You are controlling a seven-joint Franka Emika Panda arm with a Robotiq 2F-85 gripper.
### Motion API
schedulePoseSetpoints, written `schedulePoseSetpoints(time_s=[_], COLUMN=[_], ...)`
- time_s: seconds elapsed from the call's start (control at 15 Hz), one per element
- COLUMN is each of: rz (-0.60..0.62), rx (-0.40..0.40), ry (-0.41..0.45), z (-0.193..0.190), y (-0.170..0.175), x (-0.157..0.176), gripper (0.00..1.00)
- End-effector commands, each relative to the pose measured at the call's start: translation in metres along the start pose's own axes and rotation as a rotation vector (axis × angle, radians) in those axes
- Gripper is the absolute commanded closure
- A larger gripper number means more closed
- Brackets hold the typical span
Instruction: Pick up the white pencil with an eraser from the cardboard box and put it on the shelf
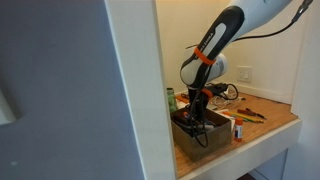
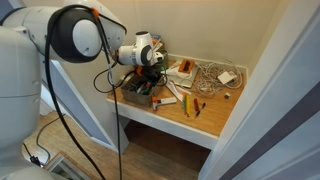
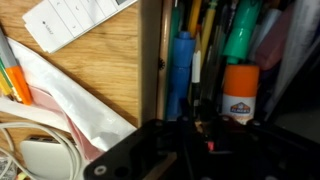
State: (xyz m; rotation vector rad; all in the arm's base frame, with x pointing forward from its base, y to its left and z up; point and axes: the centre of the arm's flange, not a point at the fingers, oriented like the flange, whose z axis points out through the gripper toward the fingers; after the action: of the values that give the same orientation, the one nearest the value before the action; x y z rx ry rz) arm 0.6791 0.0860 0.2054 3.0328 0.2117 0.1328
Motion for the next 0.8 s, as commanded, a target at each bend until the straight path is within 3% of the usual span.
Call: schedulePoseSetpoints(time_s=[0.0,0.53,0.6,0.67,0.73], rz=[-0.005,-0.018,-0.017,-0.016,-0.015], rx=[-0.011,0.003,0.002,0.002,0.003], ry=[-0.014,-0.046,-0.046,-0.046,-0.044], z=[0.007,0.017,0.018,0.018,0.017], y=[-0.006,-0.014,-0.013,-0.013,-0.013], x=[0.009,0.008,0.008,0.008,0.008], gripper=[0.81,0.82,0.86,0.96,0.96])
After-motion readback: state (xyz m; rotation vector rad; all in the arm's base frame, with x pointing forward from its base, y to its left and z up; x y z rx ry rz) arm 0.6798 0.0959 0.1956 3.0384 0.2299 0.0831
